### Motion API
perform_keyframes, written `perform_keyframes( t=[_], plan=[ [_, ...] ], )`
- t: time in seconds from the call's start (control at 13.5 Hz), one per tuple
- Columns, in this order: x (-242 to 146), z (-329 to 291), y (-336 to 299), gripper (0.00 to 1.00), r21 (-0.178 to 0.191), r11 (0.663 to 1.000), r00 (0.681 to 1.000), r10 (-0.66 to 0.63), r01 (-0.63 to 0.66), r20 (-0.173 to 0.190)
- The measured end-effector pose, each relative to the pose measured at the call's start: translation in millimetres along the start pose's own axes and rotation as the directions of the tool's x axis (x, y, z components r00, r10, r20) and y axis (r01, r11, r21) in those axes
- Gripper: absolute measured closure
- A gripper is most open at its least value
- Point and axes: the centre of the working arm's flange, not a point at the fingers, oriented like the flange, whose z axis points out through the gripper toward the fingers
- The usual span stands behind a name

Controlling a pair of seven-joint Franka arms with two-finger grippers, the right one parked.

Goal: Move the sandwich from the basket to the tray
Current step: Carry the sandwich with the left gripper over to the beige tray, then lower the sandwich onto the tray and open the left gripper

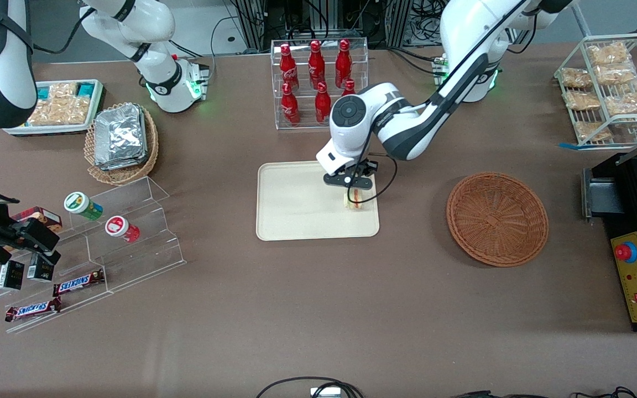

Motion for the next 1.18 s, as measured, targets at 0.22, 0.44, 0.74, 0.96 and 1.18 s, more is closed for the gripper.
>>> perform_keyframes(
  t=[0.22, 0.44, 0.74, 0.96, 1.18],
  plan=[
    [2.2, 34.9, 11.5, 0.8, 0.004, 1.0, 0.999, -0.005, 0.005, 0.038],
    [-1.4, 46.9, 22.4, 0.84, 0.002, 1.0, 0.999, -0.004, 0.004, 0.054],
    [-2.8, 47.7, 24.1, 0.58, 0.003, 1.0, 0.998, -0.008, 0.008, 0.055],
    [-2.1, 50.1, 23.0, 0.3, 0.005, 1.0, 0.998, -0.011, 0.011, 0.059],
    [4.4, 42.9, 23.2, 0.29, -0.004, 1.0, 0.999, -0.019, 0.02, 0.045]
  ],
)
